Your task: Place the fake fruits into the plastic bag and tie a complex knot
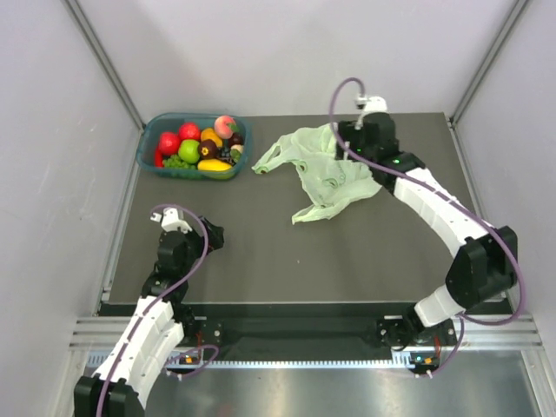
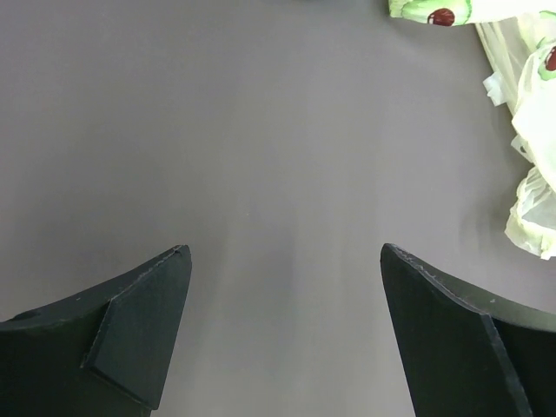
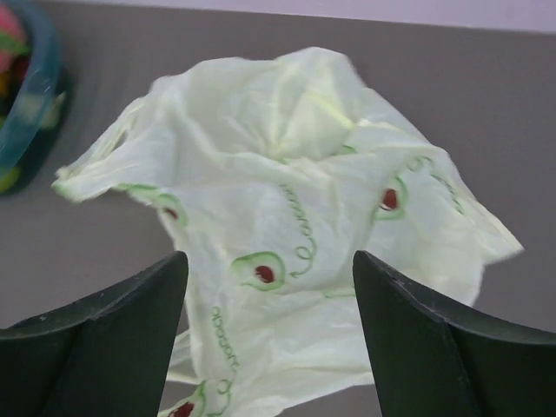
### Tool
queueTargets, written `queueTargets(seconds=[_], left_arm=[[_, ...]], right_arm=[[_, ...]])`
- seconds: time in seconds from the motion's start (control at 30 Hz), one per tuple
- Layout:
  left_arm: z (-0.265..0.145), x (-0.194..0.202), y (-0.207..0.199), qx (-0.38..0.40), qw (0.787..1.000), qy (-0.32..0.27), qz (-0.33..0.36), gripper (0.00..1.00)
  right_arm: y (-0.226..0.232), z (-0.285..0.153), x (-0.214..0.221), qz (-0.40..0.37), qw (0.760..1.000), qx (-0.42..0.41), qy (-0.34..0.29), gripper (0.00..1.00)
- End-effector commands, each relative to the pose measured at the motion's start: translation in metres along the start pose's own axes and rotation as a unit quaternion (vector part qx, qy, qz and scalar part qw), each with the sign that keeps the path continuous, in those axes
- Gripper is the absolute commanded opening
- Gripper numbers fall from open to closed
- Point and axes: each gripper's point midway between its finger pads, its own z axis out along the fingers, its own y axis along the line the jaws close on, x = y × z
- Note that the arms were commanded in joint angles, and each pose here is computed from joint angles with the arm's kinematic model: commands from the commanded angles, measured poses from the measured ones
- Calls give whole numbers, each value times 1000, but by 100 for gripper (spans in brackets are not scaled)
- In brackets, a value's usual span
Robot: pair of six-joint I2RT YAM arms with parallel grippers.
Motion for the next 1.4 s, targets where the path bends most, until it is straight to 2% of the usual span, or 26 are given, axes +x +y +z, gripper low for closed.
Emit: queueTargets(seconds=[0.0, 0.13, 0.2, 0.37, 0.63, 0.67, 0.7, 0.8, 0.97, 1.03, 1.07, 1.1, 1.2, 1.37], left_arm=[[0, -33, -21, 26, 999, -39, -7, 95], [0, -35, -21, 24, 999, -41, -6, 95], [0, -33, -20, 23, 999, -39, -8, 96], [-2, -32, -21, 26, 999, -36, -8, 96], [-2, -27, -18, 26, 999, -33, -5, 96], [-2, -26, -18, 26, 999, -33, -4, 96], [-2, -26, -18, 26, 999, -32, -4, 96], [-1, -25, -19, 29, 999, -32, -2, 96], [-2, -24, -19, 32, 999, -30, -2, 95], [-2, -24, -20, 33, 999, -31, -1, 95], [-2, -24, -20, 34, 999, -30, 0, 95], [-2, -24, -20, 35, 999, -30, 0, 95], [-2, -24, -23, 41, 999, -27, 1, 95], [1, -21, -31, 59, 998, -11, 2, 92]], right_arm=[[41, 15, -4, -122, 991, -42, 19, 77], [87, 39, 19, -196, 977, -60, 57, 82], [100, 56, 32, -223, 971, -43, 72, 83], [110, 85, 79, -254, 960, -20, 114, 84], [124, 94, 128, -265, 954, -17, 139, 79], [116, 98, 133, -266, 953, 13, 141, 77], [113, 99, 134, -266, 953, 24, 141, 69], [104, 103, 139, -272, 950, 52, 141, 63], [97, 110, 153, -286, 944, 61, 152, 64], [94, 111, 163, -289, 942, 62, 160, 56], [92, 110, 166, -291, 941, 64, 161, 47], [91, 109, 167, -291, 941, 66, 161, 29], [92, 104, 160, -285, 944, 58, 156, 0], [119, 75, 126, -239, 963, -29, 122, 0]])
